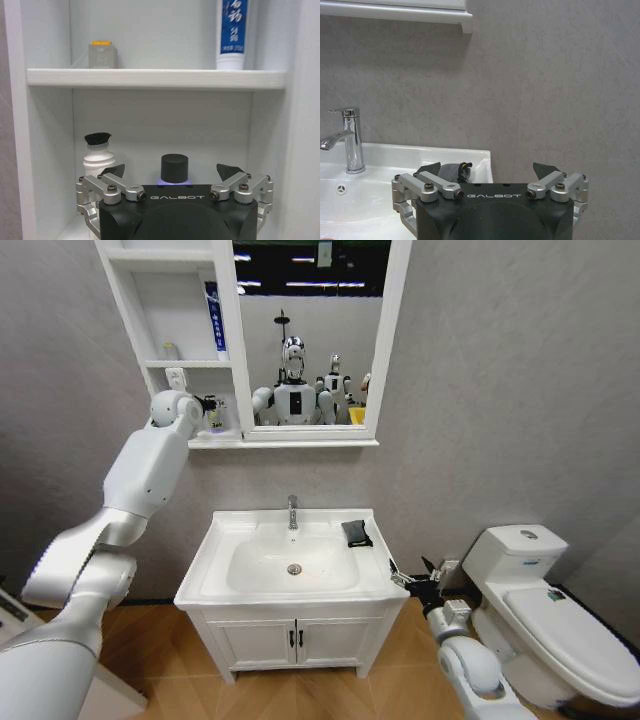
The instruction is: Move facial cleanser and shampoo from washbasin to cabinet, then wipe washbasin with towel.
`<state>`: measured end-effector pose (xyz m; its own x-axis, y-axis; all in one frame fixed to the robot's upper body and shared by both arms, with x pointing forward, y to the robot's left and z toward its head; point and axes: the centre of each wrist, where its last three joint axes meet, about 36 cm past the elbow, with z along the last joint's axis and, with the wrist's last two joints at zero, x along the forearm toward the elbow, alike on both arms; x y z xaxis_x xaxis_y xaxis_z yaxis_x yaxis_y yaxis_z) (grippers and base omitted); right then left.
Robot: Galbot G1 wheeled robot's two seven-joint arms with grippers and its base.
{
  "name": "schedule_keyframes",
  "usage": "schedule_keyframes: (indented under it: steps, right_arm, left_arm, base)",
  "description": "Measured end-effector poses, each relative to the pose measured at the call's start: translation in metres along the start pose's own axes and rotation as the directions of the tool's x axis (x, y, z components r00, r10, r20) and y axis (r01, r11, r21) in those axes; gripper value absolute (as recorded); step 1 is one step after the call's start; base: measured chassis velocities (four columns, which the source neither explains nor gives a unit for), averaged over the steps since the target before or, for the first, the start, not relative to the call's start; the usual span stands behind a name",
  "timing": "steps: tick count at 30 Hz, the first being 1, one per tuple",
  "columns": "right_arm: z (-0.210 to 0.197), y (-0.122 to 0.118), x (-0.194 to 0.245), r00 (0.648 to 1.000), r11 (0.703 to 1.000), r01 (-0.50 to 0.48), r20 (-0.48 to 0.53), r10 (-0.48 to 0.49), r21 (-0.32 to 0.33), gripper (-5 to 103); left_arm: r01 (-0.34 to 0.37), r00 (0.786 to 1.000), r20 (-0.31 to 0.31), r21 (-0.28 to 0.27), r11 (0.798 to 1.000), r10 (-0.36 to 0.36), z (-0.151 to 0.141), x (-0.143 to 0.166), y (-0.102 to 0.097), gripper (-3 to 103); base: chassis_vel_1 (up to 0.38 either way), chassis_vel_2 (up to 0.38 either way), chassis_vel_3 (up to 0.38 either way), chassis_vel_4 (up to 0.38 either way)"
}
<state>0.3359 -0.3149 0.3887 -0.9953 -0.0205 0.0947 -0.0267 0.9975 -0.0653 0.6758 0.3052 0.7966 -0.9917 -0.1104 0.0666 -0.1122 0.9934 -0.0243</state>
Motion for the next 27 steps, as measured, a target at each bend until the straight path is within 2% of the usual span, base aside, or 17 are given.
schedule_keyframes:
  steps: [1,4,5,7,8,10,11,12,13,15,16,18,19,21,22,23,27]
  right_arm:
    - [-0.001,0.002,0.000,1.000,1.000,0.003,0.003,-0.003,-0.002,100]
    - [-0.006,0.006,0.001,1.000,1.000,-0.005,0.004,0.005,-0.017,100]
    - [-0.006,0.006,0.001,1.000,1.000,-0.005,0.004,0.005,-0.017,100]
    - [-0.018,0.011,-0.003,1.000,0.999,-0.016,0.011,0.017,-0.038,100]
    - [-0.018,0.011,-0.003,1.000,0.999,-0.016,0.011,0.017,-0.038,100]
    - [-0.036,0.014,-0.005,0.999,0.999,-0.030,0.030,0.031,-0.044,100]
    - [-0.036,0.014,-0.005,0.999,0.999,-0.030,0.030,0.031,-0.044,100]
    - [-0.047,0.016,-0.007,0.999,0.998,-0.033,0.035,0.035,-0.055,100]
    - [-0.047,0.016,-0.007,0.999,0.998,-0.033,0.035,0.035,-0.055,100]
    - [-0.070,0.022,-0.010,0.999,0.998,-0.021,0.037,0.024,-0.064,100]
    - [-0.070,0.022,-0.010,0.999,0.998,-0.021,0.037,0.024,-0.064,100]
    - [-0.089,0.022,-0.011,0.999,0.999,-0.006,0.032,0.007,-0.042,100]
    - [-0.089,0.022,-0.011,0.999,0.999,-0.006,0.032,0.007,-0.042,100]
    - [-0.094,0.017,-0.011,1.000,1.000,-0.010,0.025,0.010,-0.002,100]
    - [-0.094,0.017,-0.011,1.000,1.000,-0.010,0.025,0.010,-0.002,100]
    - [-0.095,0.014,-0.010,1.000,1.000,-0.023,0.016,0.023,0.014,100]
    - [-0.093,0.011,-0.009,0.999,0.999,-0.040,0.005,0.040,0.019,100]
  left_arm:
    - [-0.026,1.000,0.017,0.000,1.000,0.026,0.001,0.036,-0.002,100]
    - [-0.036,0.998,0.041,-0.034,0.999,0.037,0.023,0.089,0.001,100]
    - [-0.036,0.998,0.041,-0.034,0.999,0.037,0.023,0.089,0.001,100]
    - [-0.032,0.999,0.031,-0.048,0.998,0.033,0.056,0.128,0.005,100]
    - [-0.032,0.999,0.031,-0.048,0.998,0.033,0.056,0.128,0.005,100]
    - [-0.049,0.998,0.038,-0.091,0.995,0.053,0.106,0.163,0.016,100]
    - [-0.049,0.998,0.038,-0.091,0.995,0.053,0.106,0.163,0.016,100]
    - [-0.071,0.997,0.037,-0.098,0.993,0.075,0.138,0.176,0.023,100]
    - [-0.071,0.997,0.037,-0.098,0.993,0.075,0.138,0.176,0.023,100]
    - [-0.054,0.997,0.050,-0.067,0.996,0.057,0.190,0.204,0.032,100]
    - [-0.054,0.997,0.050,-0.067,0.996,0.057,0.190,0.204,0.032,100]
    - [-0.020,0.999,0.045,0.000,1.000,0.020,0.249,0.235,0.034,100]
    - [-0.020,0.999,0.045,0.000,1.000,0.020,0.249,0.235,0.034,100]
    - [0.037,0.998,0.041,0.007,0.999,-0.037,0.301,0.269,0.045,100]
    - [0.037,0.998,0.041,0.007,0.999,-0.037,0.301,0.269,0.045,100]
    - [0.071,0.997,0.020,-0.018,0.997,-0.071,0.323,0.289,0.057,100]
    - [0.080,0.997,-0.004,-0.041,0.996,-0.081,0.341,0.315,0.070,100]
  base:
    - [0.000,0.000,0.000,0.000]
    - [0.000,0.000,0.000,0.000]
    - [0.000,0.000,0.000,0.000]
    - [0.000,0.000,0.000,0.000]
    - [0.000,0.000,0.000,0.000]
    - [0.000,0.000,0.000,0.000]
    - [0.000,0.000,0.000,0.000]
    - [0.000,0.000,0.000,0.000]
    - [0.000,0.000,0.000,0.000]
    - [0.000,0.000,0.000,0.000]
    - [0.000,0.000,0.000,0.000]
    - [0.000,0.000,0.000,0.000]
    - [0.000,0.000,0.000,0.000]
    - [0.000,0.000,0.000,0.000]
    - [0.000,0.000,0.000,0.000]
    - [0.000,0.000,0.000,0.000]
    - [0.000,0.000,0.000,0.000]
